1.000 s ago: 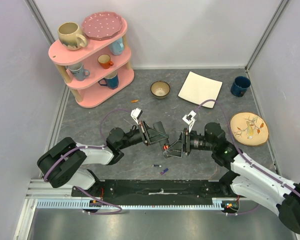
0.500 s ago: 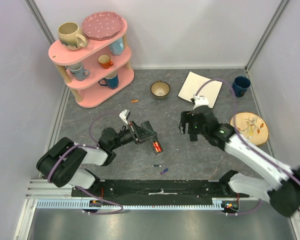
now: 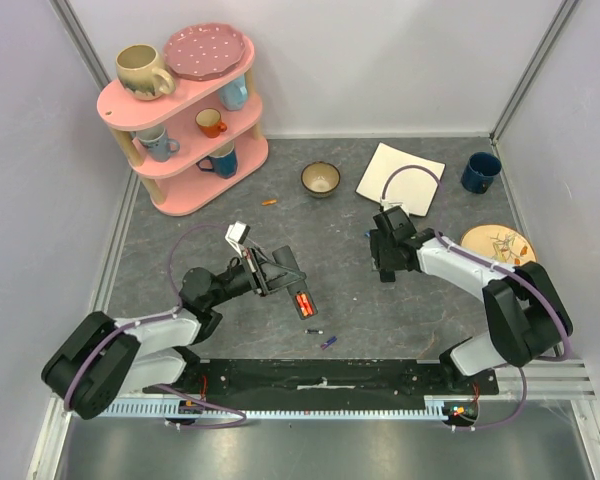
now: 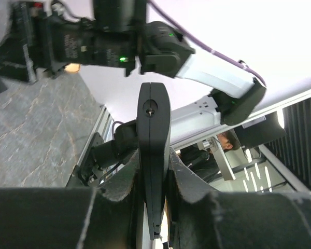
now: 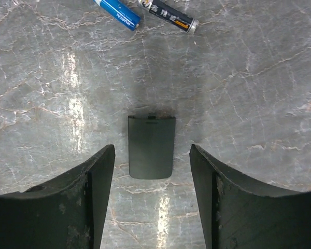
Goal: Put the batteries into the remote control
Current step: Pick up the battery cover at the center of the board.
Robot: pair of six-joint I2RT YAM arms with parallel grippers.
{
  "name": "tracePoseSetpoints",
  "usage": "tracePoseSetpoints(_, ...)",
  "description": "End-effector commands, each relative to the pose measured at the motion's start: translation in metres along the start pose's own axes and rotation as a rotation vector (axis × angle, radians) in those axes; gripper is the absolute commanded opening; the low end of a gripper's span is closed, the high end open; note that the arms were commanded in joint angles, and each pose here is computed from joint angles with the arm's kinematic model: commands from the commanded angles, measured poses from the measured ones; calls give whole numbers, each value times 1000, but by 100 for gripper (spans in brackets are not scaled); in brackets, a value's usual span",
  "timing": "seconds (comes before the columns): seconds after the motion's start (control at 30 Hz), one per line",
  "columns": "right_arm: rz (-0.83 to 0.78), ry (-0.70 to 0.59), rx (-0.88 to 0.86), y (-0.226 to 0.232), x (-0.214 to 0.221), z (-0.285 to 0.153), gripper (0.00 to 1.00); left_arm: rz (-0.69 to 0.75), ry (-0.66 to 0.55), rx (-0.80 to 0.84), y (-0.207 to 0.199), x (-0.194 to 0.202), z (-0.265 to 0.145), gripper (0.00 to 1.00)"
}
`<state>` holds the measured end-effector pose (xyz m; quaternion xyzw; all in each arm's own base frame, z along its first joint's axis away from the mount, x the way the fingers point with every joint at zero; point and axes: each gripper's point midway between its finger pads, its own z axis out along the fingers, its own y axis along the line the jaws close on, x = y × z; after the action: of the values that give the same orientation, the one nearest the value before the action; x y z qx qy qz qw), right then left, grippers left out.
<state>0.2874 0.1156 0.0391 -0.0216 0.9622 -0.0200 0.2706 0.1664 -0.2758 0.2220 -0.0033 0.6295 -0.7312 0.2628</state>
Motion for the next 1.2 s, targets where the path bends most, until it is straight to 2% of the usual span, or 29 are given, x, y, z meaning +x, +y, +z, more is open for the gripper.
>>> tracePoseSetpoints(0.0, 16, -34, -100, 8, -6, 12, 67, 136, -1, 57, -19, 0, -4, 2)
tracePoseSetpoints(0.2, -5, -14, -122, 7, 5, 16, 70, 140, 3, 61, -22, 0, -5, 2)
tracePoseSetpoints(0.47, -11, 39, -137, 10, 18, 24, 64, 95, 0, 53, -16, -1, -2, 2)
tracePoseSetpoints(1.07, -20, 135, -118, 1, 46, 16, 64, 77, 15, 52, -14, -1, 2, 2)
tracePoseSetpoints(1.17, -25, 153, -122, 2, 50, 16, 60, 79, 17, 61, -16, -1, 2, 2)
